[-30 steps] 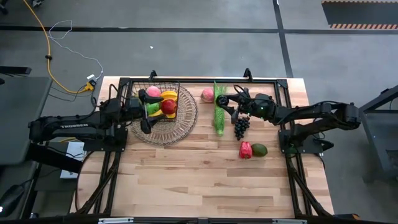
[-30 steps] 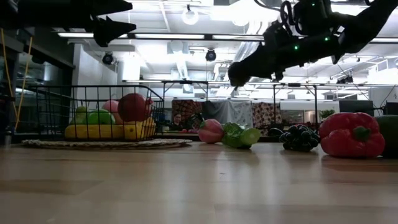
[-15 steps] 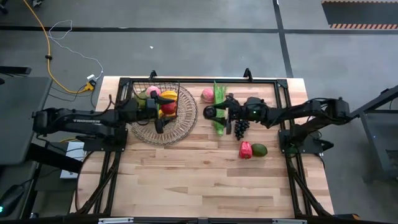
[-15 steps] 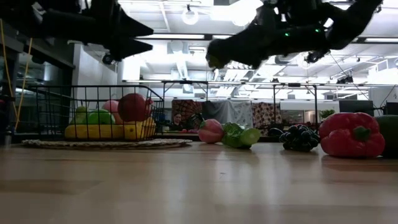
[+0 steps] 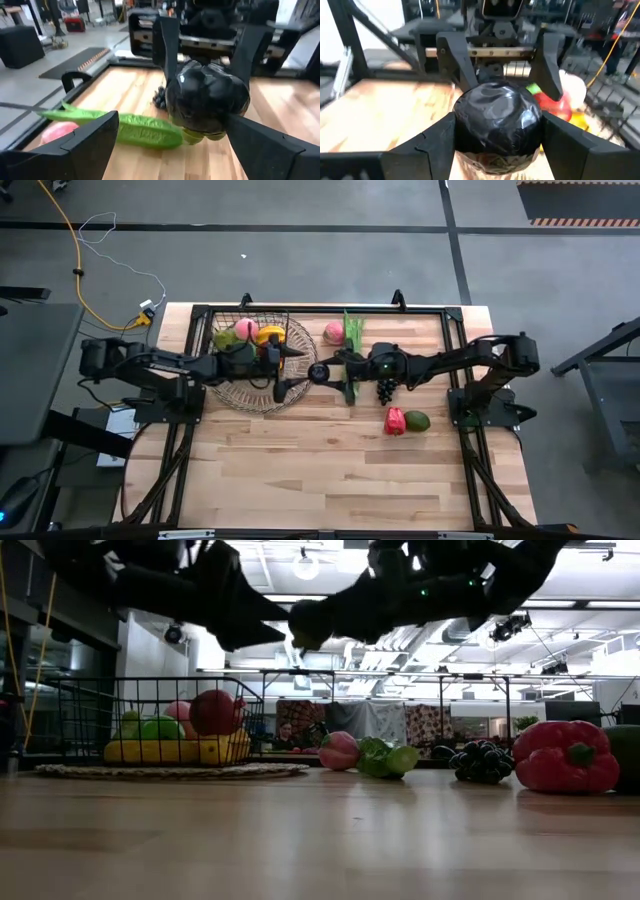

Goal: Build produce basket
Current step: Put the black mangosteen into the black wire basket

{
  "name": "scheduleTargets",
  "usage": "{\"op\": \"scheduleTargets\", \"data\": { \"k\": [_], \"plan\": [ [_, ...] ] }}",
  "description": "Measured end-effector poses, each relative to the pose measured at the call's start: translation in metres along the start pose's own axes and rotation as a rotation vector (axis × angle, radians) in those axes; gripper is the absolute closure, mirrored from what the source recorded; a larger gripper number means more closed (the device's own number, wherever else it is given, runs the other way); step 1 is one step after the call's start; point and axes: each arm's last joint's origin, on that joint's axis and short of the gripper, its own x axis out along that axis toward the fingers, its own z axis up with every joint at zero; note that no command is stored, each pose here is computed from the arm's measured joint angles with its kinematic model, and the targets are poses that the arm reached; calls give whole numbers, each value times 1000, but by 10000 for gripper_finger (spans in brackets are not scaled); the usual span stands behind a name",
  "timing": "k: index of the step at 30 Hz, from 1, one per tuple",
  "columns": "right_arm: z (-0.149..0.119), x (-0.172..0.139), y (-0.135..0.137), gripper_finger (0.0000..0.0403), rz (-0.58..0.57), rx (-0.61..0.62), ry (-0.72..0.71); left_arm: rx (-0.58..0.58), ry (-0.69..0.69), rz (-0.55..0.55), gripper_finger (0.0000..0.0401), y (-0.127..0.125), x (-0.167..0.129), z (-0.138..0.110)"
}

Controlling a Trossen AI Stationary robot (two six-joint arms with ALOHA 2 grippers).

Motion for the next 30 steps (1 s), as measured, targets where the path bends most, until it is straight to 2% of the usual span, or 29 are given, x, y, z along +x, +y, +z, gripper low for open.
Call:
{"op": "scheduleTargets", "data": {
  "k": [4, 9, 12, 17, 22, 30],
  "plan": [
    [-4, 0, 0, 166, 10, -6, 34, 36, 30, -21, 48, -4, 8, -5],
    [-4, -1, 1, 166, 19, -28, 37, 74, 19, -109, 48, -7, 9, -4],
    [-4, -1, 0, 166, 6, -41, 45, 81, 23, -103, 48, -6, 7, -2],
    [-5, -1, -5, 166, -122, -79, 85, 94, 91, -132, 48, -7, 3, -5],
    [-7, -1, -5, 166, -115, -72, 98, 97, 77, -124, 48, -7, 2, -3],
    [7, 5, 4, 166, -27, -58, 46, 50, -5, -116, 48, -8, 5, 3]
  ]
}}
